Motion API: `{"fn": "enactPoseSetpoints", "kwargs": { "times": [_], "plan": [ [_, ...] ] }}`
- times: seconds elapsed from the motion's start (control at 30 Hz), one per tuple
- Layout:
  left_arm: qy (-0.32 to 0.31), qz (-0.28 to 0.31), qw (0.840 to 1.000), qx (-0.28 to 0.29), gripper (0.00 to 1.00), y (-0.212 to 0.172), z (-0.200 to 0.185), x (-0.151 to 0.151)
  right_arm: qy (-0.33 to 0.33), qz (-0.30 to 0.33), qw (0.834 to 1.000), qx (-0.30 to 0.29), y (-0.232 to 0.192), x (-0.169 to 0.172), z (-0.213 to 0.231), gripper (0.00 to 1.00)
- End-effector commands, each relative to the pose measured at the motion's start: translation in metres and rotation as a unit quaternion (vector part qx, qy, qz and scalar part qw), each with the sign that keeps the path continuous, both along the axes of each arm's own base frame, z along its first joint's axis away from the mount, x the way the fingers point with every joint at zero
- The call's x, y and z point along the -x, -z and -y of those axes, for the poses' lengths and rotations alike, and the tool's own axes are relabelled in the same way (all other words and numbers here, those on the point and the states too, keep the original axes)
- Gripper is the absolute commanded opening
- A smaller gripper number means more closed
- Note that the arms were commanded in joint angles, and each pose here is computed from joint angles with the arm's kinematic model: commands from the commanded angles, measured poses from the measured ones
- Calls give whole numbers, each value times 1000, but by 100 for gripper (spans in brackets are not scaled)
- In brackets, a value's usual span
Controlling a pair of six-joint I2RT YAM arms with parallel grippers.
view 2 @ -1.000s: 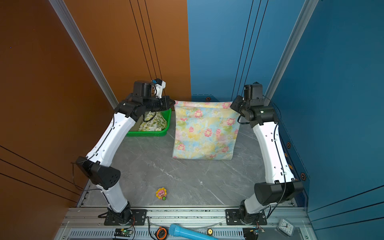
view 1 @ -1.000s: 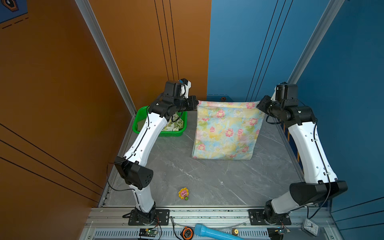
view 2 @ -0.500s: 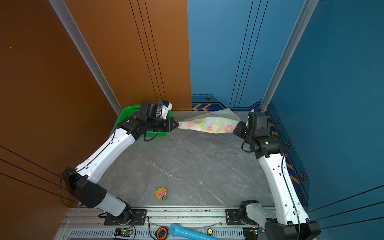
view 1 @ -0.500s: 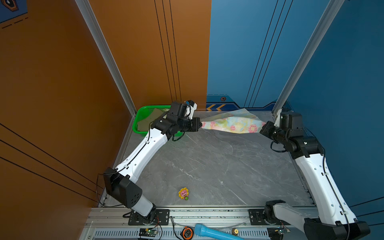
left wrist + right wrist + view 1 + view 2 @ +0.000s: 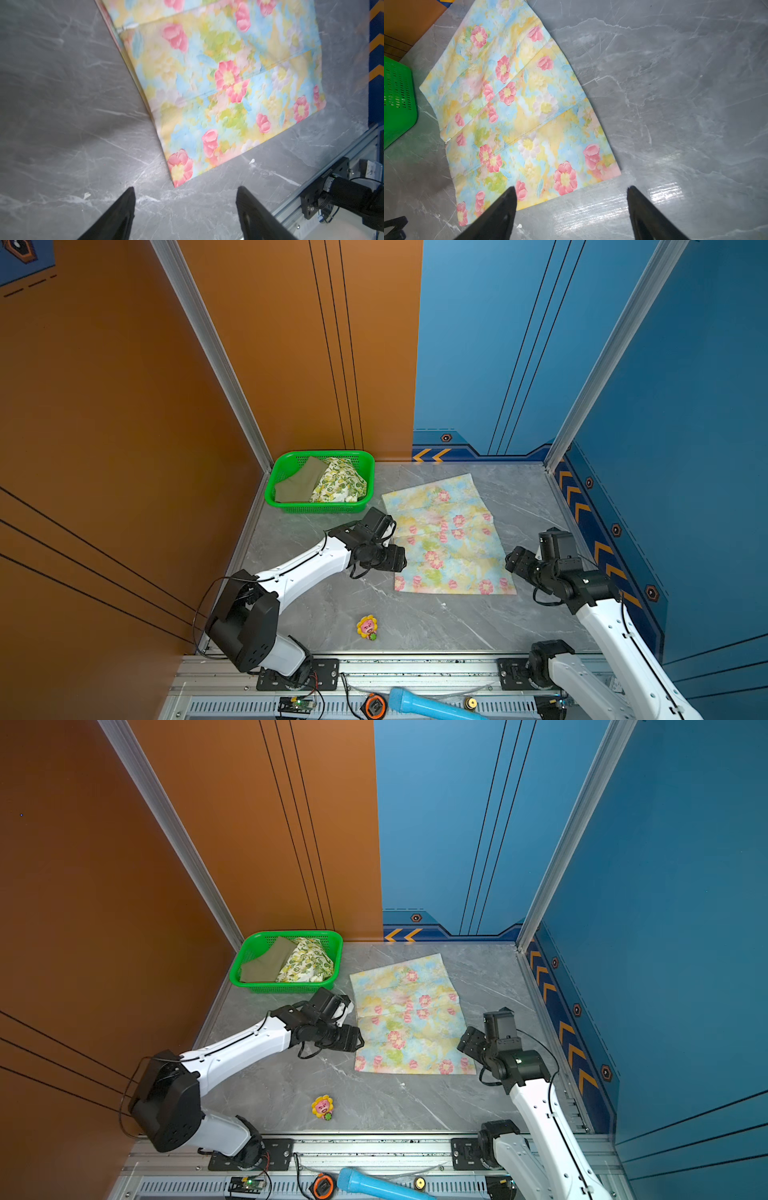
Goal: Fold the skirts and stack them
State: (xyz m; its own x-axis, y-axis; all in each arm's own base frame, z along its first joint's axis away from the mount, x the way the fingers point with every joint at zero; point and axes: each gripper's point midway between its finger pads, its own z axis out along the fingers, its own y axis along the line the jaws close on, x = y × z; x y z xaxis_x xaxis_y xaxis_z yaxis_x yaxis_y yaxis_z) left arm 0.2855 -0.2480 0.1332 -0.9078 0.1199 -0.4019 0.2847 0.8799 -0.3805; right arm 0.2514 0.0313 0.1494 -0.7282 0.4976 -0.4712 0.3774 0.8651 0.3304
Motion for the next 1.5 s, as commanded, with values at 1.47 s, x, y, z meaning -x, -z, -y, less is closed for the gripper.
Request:
{"fn": "enactPoseSetpoints", "kwargs": {
  "times": [1.47],
  "plan": [
    [-205,18,969,-135,82,96,14,-238,-86,79,993,-22,105,-421,-40,71]
  ]
}}
